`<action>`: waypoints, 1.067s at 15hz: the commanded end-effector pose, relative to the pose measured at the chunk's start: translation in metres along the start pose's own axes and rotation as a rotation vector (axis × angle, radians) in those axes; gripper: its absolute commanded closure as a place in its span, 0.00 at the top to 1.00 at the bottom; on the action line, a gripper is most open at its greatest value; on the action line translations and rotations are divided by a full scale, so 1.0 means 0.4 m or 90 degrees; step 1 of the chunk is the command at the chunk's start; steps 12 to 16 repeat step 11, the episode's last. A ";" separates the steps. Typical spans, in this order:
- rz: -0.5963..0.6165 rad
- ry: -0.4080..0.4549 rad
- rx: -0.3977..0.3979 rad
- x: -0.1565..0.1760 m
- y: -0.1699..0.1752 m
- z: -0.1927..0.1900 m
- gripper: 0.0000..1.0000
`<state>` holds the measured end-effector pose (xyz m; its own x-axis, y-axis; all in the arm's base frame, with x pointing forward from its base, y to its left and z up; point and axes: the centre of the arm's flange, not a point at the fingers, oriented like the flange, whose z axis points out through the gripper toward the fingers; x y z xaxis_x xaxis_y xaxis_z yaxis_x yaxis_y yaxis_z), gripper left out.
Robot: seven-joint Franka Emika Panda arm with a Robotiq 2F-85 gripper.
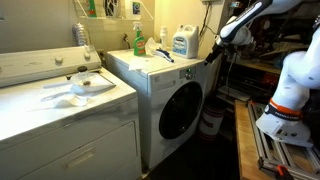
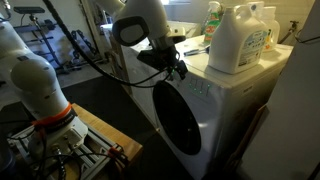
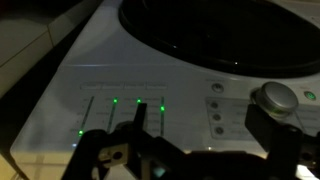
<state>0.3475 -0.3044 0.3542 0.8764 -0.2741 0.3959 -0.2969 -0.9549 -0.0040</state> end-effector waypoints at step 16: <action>0.049 0.121 0.009 -0.031 -0.114 -0.358 1.00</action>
